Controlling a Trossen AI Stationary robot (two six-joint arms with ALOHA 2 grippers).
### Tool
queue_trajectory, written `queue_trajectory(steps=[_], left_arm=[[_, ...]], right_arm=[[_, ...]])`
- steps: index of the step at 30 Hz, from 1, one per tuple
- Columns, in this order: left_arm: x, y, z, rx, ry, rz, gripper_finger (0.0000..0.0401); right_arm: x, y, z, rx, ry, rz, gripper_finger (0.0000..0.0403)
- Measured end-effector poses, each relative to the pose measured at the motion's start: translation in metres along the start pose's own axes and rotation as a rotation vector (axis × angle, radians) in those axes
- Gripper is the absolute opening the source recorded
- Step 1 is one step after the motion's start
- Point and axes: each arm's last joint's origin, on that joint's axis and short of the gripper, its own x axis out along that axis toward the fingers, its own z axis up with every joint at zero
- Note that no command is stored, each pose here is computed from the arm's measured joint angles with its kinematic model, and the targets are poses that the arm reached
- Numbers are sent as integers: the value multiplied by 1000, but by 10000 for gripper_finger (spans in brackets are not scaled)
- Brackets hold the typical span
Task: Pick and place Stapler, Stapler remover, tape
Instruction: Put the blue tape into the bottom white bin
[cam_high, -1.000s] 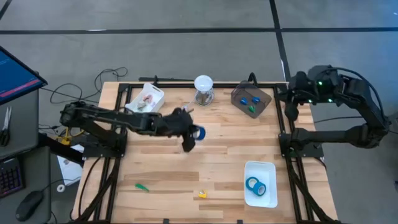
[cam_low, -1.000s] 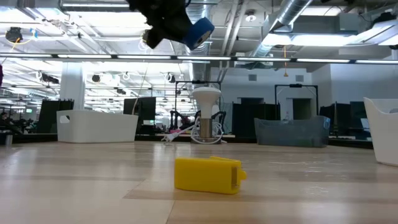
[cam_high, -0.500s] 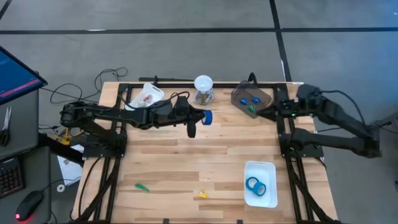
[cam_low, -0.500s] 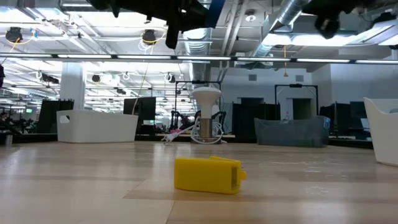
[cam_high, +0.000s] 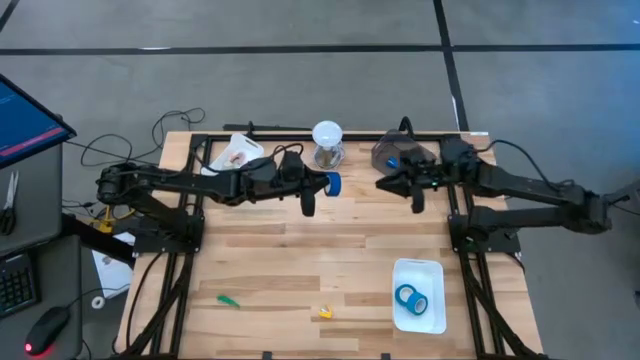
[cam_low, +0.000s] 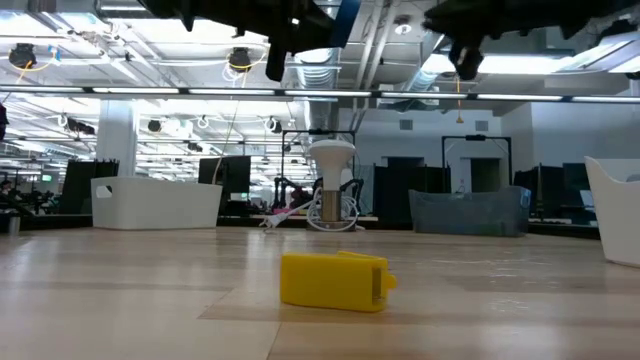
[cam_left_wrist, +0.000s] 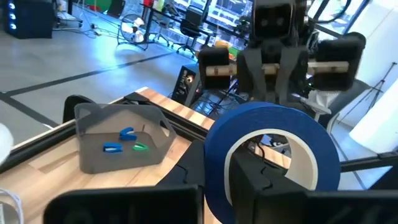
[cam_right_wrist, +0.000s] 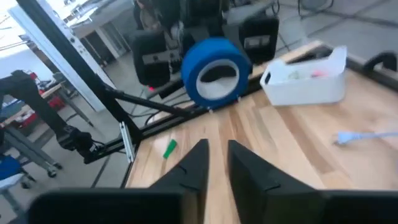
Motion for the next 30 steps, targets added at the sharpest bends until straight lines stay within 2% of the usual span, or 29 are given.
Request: queue_trajectory(steps=[3,9,14,22,30], left_arm=[[1,3,1,-1,-4,10,21],[1,4,1,-15,-4,13,21],[1,5,2,-19,-4,17,21],[1,9,1,-24,11,35,21],[1,10,1,-24,16,42,21]], right_arm=[[16,-5,-2,31,2,12,80],[36,-7,7,43,-118,82,154],[50,-11,3,73,-99,129,199],[74,-8,-1,131,-128,283,210],[86,-16,-9,164,-107,263,208]])
